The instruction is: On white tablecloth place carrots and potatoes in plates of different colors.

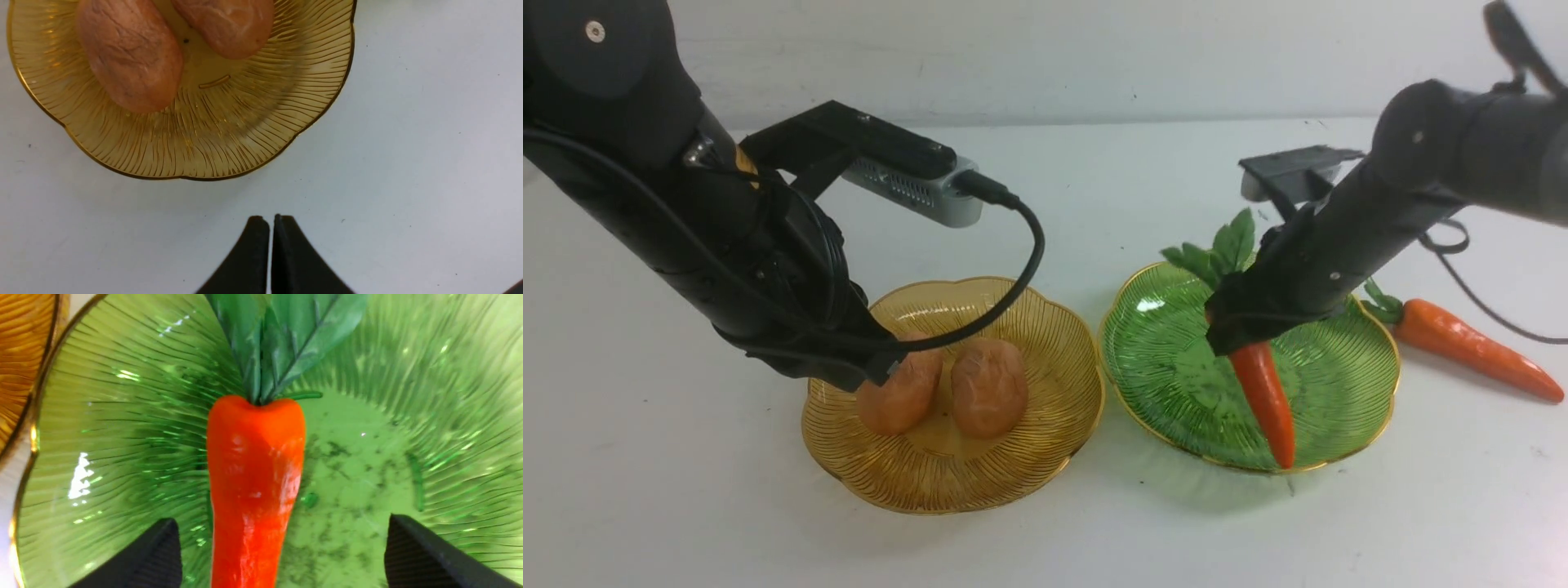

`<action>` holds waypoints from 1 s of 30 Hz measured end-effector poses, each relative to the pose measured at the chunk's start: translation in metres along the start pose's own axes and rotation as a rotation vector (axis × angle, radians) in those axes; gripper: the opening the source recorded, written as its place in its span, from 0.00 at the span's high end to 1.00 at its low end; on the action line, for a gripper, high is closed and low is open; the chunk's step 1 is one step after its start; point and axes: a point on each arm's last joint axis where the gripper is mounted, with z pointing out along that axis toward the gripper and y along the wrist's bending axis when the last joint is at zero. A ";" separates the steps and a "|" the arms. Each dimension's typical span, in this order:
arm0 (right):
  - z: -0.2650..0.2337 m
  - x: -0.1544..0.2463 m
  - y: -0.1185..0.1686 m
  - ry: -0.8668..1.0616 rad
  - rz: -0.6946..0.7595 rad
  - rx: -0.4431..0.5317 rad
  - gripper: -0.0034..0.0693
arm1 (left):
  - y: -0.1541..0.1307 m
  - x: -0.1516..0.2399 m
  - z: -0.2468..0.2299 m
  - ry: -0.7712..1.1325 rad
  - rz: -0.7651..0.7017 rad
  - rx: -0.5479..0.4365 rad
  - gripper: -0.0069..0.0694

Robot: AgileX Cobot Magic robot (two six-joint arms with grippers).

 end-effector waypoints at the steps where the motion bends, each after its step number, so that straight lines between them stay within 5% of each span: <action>1: -0.004 -0.002 -0.002 0.012 -0.018 0.016 0.10 | 0.000 0.000 0.000 0.000 0.000 0.000 0.91; 6: -0.041 -0.009 -0.026 0.146 -0.075 0.189 0.26 | 0.000 0.000 0.000 0.000 0.000 0.000 0.91; 10: -0.067 -0.003 -0.073 0.167 -0.027 0.335 0.64 | 0.000 0.000 0.000 0.000 0.000 0.000 0.91; 13: -0.076 0.015 -0.113 0.176 0.093 0.355 0.90 | 0.000 0.000 0.000 0.000 0.000 -0.001 0.91; 16: -0.072 0.031 -0.144 0.184 0.233 0.328 0.96 | 0.000 0.000 0.000 0.000 0.000 -0.001 0.91; 19: -0.055 0.044 -0.164 0.215 0.329 0.294 0.94 | 0.000 0.000 0.000 0.000 0.001 -0.002 0.91; 23: -0.035 0.048 -0.168 0.254 0.342 0.277 0.80 | 0.000 0.000 0.000 0.000 0.002 -0.002 0.91; 30: -0.009 0.044 -0.158 0.308 0.228 0.240 0.28 | 0.000 0.000 0.000 0.001 0.002 -0.003 0.91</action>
